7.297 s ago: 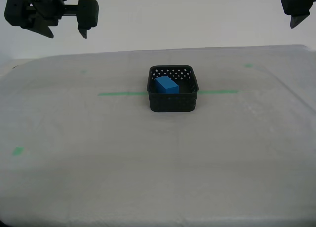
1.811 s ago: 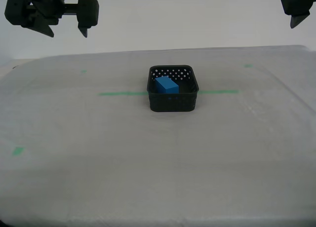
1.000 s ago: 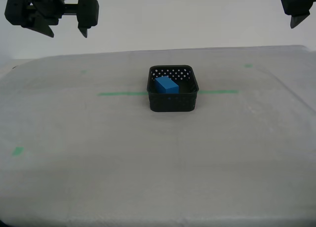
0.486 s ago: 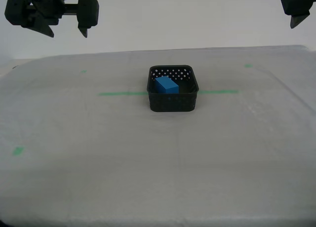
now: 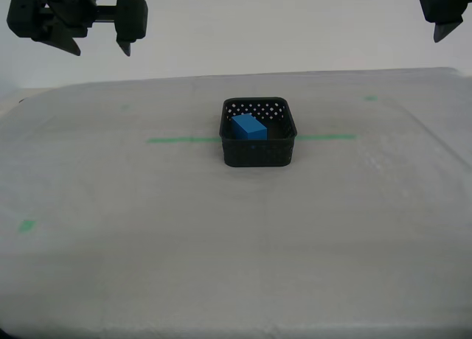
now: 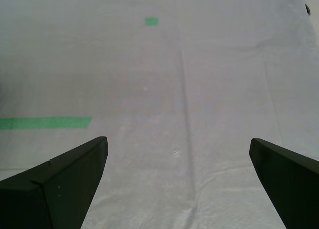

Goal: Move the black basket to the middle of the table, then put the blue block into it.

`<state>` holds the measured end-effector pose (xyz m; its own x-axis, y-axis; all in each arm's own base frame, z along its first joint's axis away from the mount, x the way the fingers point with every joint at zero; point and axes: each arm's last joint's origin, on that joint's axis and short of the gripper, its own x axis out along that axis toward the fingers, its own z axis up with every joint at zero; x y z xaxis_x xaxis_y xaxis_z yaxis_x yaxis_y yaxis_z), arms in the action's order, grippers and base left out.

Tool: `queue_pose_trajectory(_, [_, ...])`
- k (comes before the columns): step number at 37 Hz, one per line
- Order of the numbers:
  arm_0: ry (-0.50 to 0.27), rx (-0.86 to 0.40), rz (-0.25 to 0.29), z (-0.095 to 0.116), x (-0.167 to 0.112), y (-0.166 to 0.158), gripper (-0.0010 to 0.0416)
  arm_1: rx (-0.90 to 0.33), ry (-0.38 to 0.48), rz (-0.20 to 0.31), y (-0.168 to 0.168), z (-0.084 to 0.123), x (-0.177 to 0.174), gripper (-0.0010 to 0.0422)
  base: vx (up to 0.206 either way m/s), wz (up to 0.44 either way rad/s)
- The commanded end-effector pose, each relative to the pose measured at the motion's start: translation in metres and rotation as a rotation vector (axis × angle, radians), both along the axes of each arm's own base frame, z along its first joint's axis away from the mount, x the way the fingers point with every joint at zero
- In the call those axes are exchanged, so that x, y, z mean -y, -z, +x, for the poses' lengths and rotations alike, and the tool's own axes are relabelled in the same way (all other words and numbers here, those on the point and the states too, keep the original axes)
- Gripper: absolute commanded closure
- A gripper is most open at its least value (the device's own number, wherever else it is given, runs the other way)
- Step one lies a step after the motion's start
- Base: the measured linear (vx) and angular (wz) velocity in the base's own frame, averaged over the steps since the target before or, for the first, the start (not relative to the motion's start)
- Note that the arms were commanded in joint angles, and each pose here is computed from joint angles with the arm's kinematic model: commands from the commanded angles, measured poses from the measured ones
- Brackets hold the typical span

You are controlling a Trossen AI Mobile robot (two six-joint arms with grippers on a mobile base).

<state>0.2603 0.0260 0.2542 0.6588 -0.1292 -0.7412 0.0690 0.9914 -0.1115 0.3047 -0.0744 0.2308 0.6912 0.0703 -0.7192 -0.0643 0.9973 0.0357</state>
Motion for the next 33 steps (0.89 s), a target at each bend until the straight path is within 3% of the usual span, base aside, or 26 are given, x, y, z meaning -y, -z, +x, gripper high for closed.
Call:
queue_pose_trajectory(1, [0.0, 0.001, -0.002, 0.0, -0.0001, -0.0002, 0.0007, 0.002, -0.001, 0.003, -0.0002, 0.0001, 0.0001, 0.0012, 0.0, 0.0])
queue_pose_trajectory(33, [0.0, 0.001, -0.002, 0.0001, -0.0001, -0.0002, 0.0007, 0.002, -0.002, 0.003, -0.0001, 0.0002, -0.0001, 0.0012, 0.0, 0.0])
